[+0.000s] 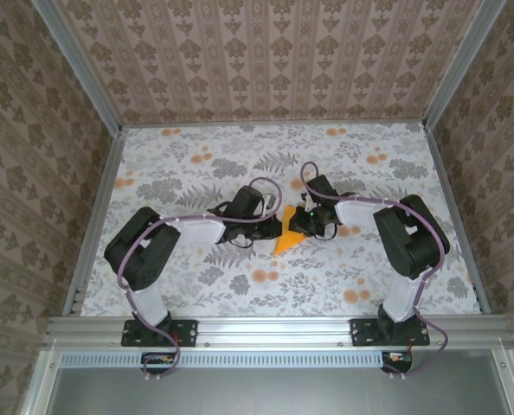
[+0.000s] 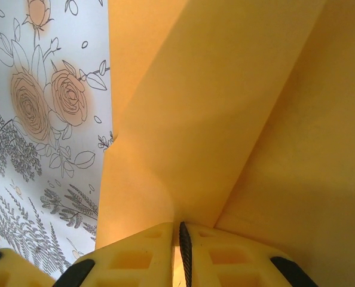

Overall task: Fold a paper plane with a square sheet of paper (pick it up from the middle)
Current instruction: Fourth fold the wing at the center of the table.

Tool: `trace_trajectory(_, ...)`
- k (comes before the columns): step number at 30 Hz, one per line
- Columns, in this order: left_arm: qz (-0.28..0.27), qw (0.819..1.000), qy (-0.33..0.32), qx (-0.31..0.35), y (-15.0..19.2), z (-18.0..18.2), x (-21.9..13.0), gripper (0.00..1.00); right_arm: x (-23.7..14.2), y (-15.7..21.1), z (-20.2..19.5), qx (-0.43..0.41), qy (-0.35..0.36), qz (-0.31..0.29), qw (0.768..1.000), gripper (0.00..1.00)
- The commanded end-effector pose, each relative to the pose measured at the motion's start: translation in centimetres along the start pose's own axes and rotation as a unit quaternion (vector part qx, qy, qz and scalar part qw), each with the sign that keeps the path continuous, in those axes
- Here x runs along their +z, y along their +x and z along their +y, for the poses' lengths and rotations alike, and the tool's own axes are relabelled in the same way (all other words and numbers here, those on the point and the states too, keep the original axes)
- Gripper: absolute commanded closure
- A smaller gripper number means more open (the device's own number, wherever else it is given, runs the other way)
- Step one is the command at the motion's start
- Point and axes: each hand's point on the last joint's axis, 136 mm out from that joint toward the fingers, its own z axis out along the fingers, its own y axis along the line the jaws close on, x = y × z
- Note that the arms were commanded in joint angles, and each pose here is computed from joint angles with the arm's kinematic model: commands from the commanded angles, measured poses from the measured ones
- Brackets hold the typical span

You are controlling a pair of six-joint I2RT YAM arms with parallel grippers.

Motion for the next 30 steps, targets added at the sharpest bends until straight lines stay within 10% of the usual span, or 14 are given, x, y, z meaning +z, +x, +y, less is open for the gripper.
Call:
trace_trajectory(1,0.015,1.000,0.019,-0.002,0.3,-0.9,1.0,0.89,0.8,1.4,-3.2,0.028,0.051,0.014,0.998,0.85)
trace_trajectory(30,0.101,0.992,-0.078,-0.013,4.3,3.2,2.7,1.00,-1.8,-0.8,3.0,-0.032,-0.074,-0.024,0.996,0.90)
